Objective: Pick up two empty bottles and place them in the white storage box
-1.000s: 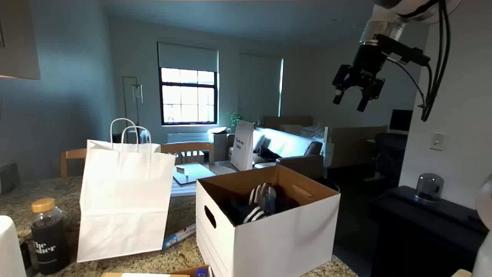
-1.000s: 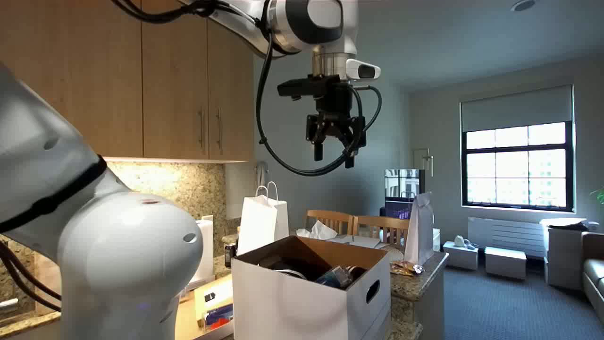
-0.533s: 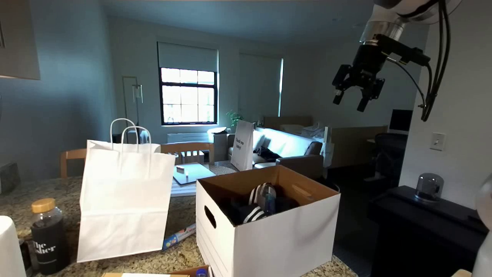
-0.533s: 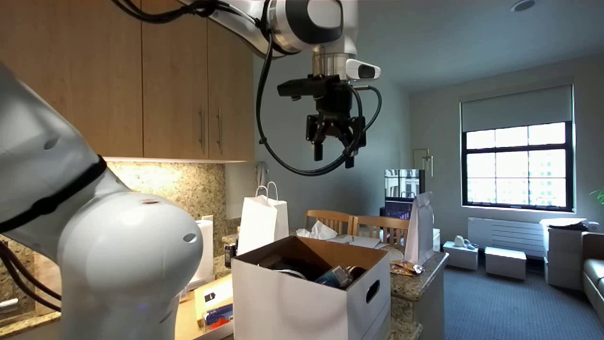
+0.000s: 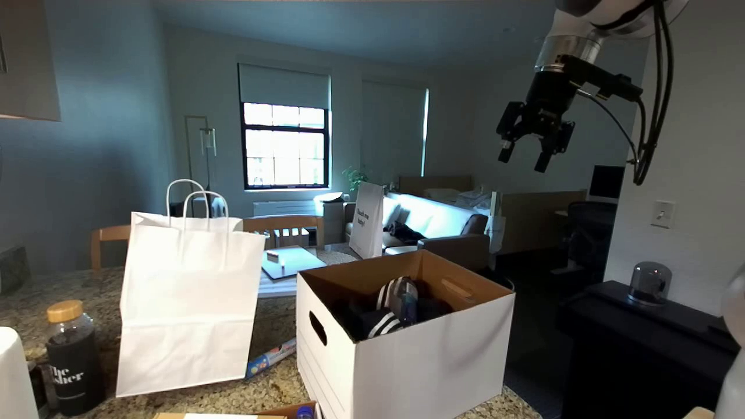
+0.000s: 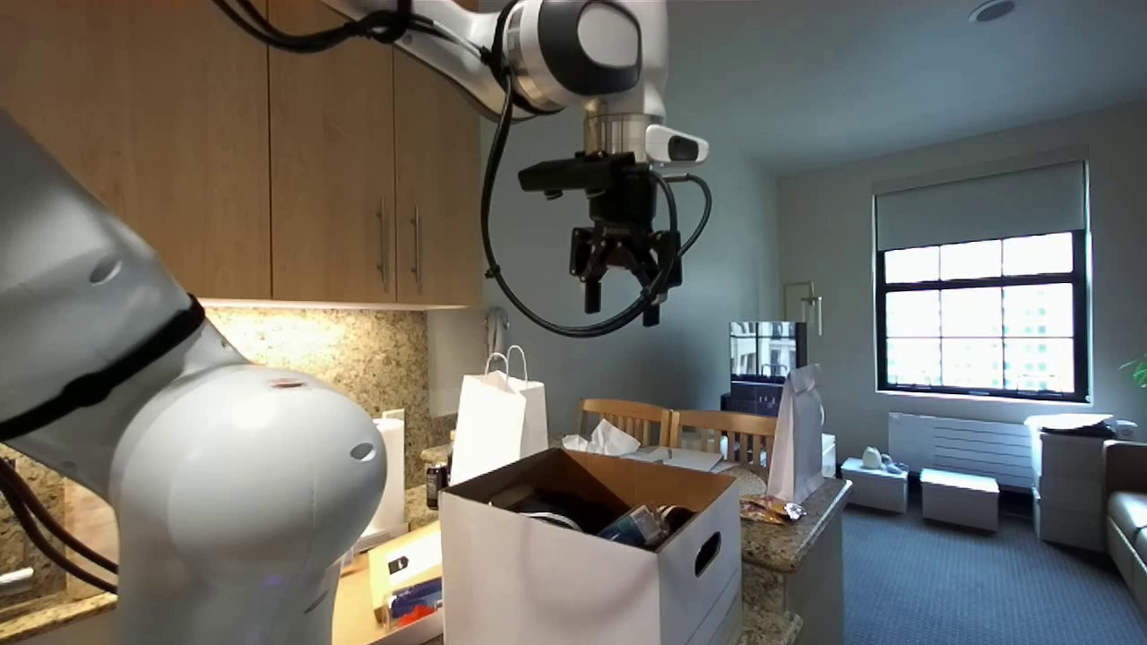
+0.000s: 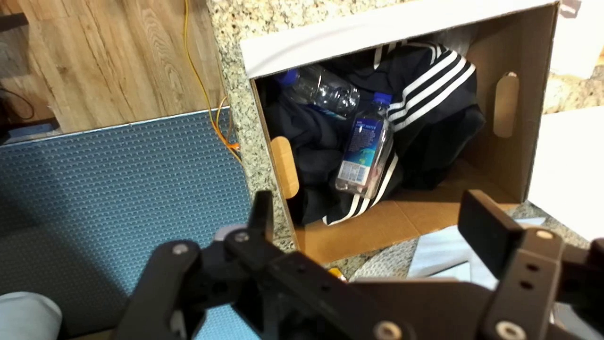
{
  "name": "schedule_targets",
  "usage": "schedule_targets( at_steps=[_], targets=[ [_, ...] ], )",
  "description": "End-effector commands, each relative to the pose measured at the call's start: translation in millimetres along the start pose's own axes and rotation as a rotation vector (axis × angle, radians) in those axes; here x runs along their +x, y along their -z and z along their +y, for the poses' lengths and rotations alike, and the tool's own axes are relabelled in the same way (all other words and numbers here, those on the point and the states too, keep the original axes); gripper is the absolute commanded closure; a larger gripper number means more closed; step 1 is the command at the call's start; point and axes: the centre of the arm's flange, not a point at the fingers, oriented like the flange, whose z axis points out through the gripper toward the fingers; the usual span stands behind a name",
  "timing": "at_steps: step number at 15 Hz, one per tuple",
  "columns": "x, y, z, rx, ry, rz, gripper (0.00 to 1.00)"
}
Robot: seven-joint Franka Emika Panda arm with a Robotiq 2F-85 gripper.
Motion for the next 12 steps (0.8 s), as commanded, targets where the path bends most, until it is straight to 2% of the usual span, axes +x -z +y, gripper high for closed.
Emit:
schedule_targets(
  at_steps=[1, 3, 4, 5, 7, 12],
  targets=[
    [-6, -47, -70, -0.045, 0.141, -0.132, 0.00],
    [-19, -71, -118, -0.078, 0.244, -0.182, 0.00],
    [-27, -82, -142, -0.089, 0.265, -0.175, 0.00],
    [-41, -92, -170, -0.086, 0.248, -0.110, 0.00],
    [-71, -107, -222, -0.036, 0.276, -0.053, 0.00],
    [-132, -137, -333, -0.047, 0.417, 0.026, 0.00]
  ],
)
